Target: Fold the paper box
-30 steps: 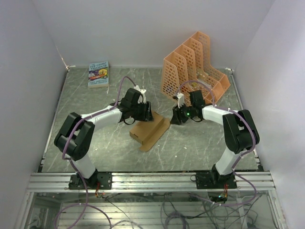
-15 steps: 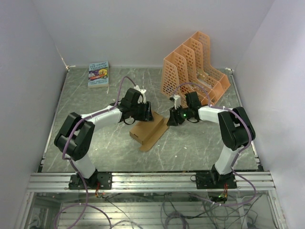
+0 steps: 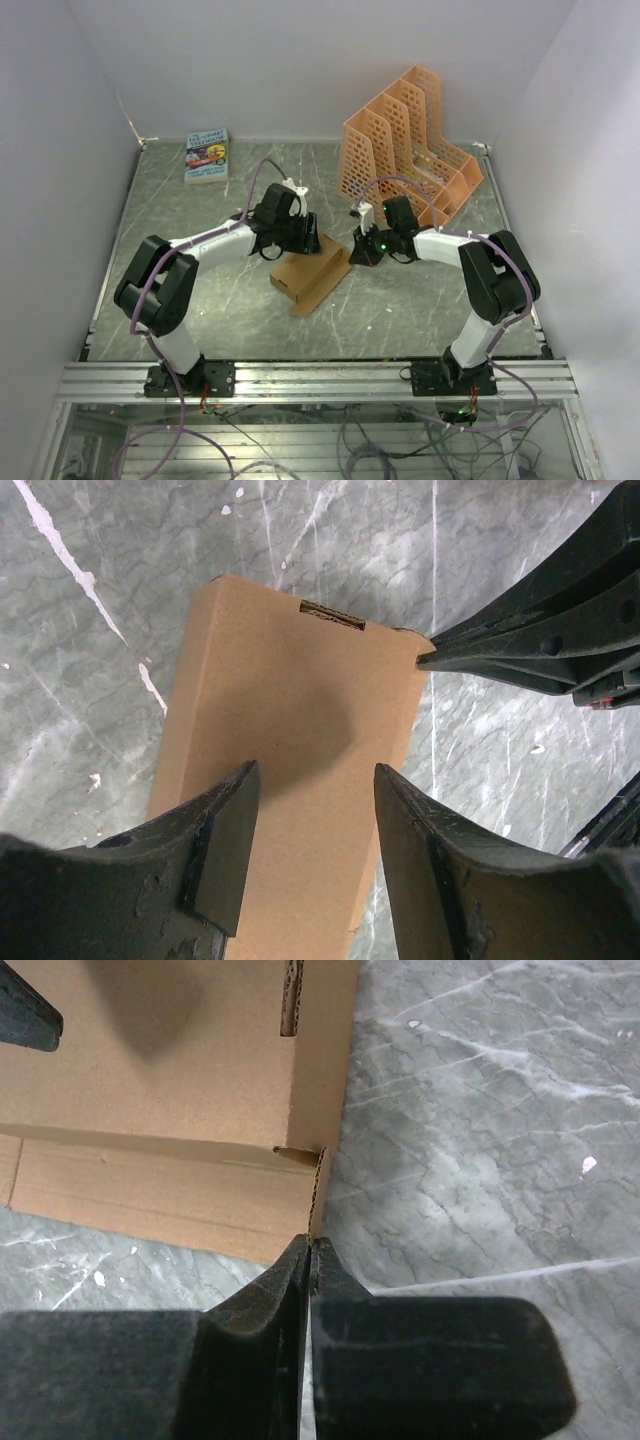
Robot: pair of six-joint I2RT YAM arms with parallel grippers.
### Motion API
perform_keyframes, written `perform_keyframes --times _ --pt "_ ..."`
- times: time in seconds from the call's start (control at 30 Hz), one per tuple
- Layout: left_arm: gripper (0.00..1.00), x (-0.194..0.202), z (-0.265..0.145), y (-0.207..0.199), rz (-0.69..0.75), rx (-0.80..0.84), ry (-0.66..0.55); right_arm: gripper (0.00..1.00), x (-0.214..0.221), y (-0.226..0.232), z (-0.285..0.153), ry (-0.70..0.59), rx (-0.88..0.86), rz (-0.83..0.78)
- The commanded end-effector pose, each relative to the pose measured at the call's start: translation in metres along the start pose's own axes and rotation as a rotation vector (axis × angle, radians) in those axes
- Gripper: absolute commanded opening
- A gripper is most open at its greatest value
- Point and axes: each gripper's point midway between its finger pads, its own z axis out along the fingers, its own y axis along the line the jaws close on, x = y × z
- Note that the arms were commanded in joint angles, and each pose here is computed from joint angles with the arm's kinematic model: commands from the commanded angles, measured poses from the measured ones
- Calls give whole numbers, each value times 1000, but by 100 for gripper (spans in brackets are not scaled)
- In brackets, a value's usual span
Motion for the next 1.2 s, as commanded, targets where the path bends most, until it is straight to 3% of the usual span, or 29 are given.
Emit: perform_keyframes --times 0.0,0.37,0.83,1.17 --pt "61 13 2 11 22 -46 65 0 -17 5 3 -14 45 -86" --pt "61 16 4 19 26 -82 85 0 -8 5 3 21 108 -90" --pt "65 -22 -28 23 -40 -50 -47 0 -15 5 -2 13 160 -110" --pt "66 -32 -36 25 -31 -59 -65 0 -19 24 7 29 149 -157"
